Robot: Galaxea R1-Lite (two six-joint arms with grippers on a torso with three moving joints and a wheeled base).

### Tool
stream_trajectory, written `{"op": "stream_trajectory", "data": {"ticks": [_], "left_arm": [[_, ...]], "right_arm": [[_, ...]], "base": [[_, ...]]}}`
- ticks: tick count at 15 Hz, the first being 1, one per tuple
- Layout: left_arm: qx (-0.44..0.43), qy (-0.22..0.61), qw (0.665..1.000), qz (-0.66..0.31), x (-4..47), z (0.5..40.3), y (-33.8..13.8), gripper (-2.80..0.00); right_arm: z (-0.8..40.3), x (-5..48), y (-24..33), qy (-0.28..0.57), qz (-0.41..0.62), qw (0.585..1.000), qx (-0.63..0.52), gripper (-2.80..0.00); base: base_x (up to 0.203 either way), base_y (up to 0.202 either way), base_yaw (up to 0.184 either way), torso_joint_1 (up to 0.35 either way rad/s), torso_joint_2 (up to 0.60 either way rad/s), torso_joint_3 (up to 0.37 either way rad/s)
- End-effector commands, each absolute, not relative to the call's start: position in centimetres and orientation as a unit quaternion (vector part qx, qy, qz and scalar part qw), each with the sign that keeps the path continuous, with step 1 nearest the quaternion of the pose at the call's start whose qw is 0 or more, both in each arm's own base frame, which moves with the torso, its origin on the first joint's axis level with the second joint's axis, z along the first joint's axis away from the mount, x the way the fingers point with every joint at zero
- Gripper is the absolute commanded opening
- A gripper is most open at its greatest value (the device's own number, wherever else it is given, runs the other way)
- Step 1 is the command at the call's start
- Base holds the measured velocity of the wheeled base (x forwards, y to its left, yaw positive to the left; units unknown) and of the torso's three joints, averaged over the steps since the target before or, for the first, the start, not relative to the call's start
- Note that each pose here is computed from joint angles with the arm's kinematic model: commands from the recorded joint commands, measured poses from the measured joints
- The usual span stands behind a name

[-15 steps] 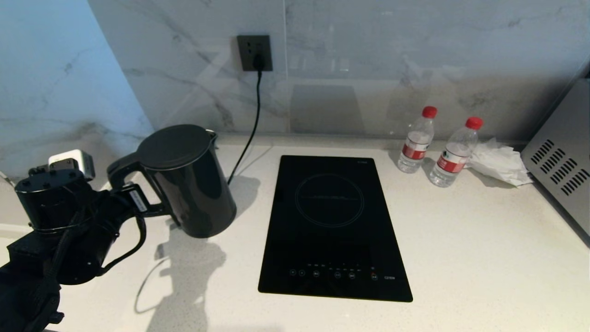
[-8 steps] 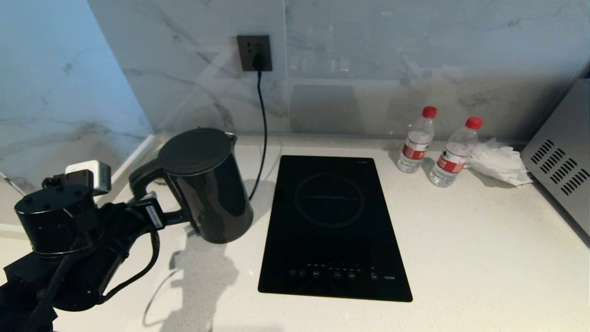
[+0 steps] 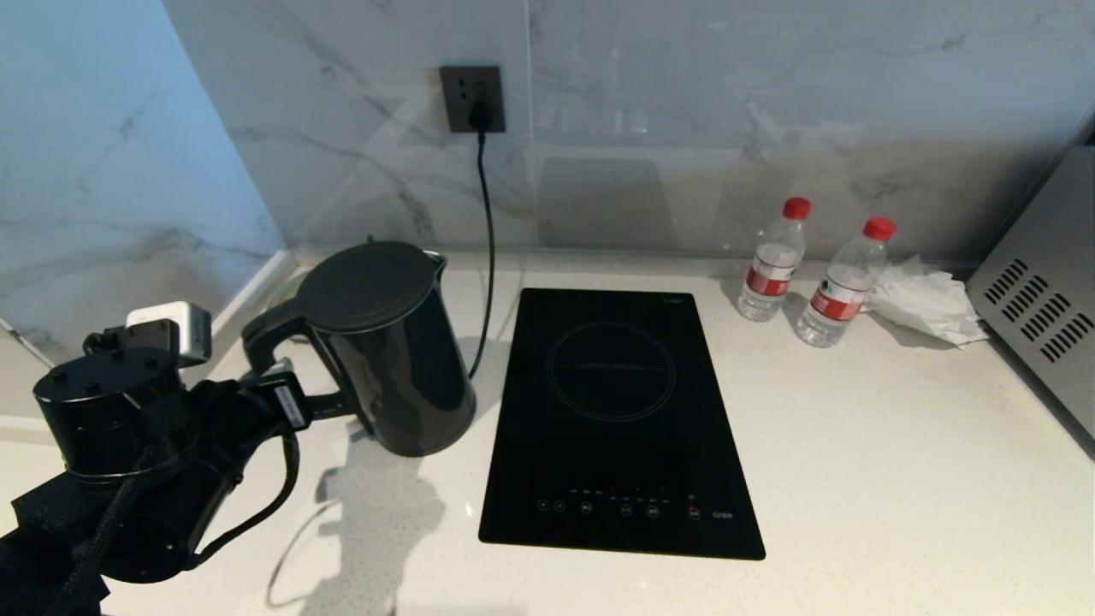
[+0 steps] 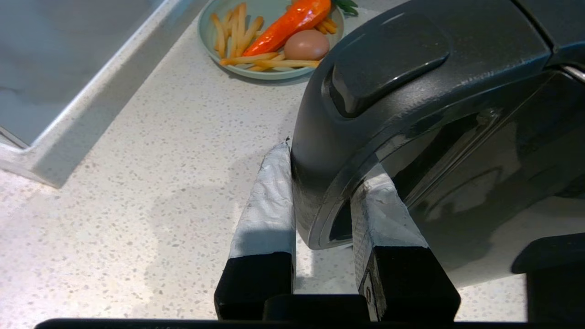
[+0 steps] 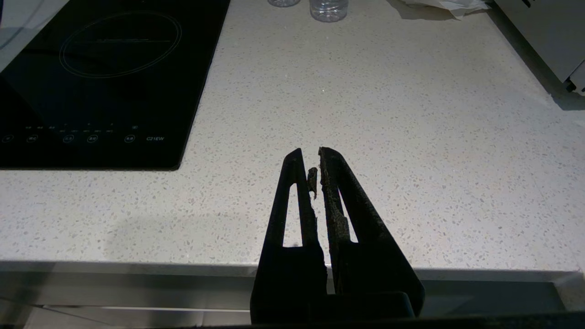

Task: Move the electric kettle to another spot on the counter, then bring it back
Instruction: Place it on the power base

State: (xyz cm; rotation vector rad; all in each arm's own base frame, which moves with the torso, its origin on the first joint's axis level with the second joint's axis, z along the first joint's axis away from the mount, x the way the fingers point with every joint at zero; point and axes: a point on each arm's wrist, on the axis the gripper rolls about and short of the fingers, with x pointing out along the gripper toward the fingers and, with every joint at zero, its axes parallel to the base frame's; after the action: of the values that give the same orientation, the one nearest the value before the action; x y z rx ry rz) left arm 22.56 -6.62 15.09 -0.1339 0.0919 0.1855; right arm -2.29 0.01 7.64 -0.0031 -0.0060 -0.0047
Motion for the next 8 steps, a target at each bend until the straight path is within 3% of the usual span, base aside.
{"op": "stream_trajectory", "data": {"ticks": [1,8], "left_arm": [[-0.056,0.049,0.992,0.104,22.79,14.89,-6.49,-2.8],[-0.047,0.052,0.986,0.153,23.74,14.67,-6.31,-2.8]], "right_arm": [[7.64,-2.29,0.01,-0.003,-0.002,1.0,-0.002,-2.8],[7.64,-2.29,0.01,-0.003,-0.002,1.0,-0.002,-2.8]], "base": [[0.0,0.0,0.0,0.0,0.0,0.0],[0.0,0.0,0.0,0.0,0.0,0.0]]}}
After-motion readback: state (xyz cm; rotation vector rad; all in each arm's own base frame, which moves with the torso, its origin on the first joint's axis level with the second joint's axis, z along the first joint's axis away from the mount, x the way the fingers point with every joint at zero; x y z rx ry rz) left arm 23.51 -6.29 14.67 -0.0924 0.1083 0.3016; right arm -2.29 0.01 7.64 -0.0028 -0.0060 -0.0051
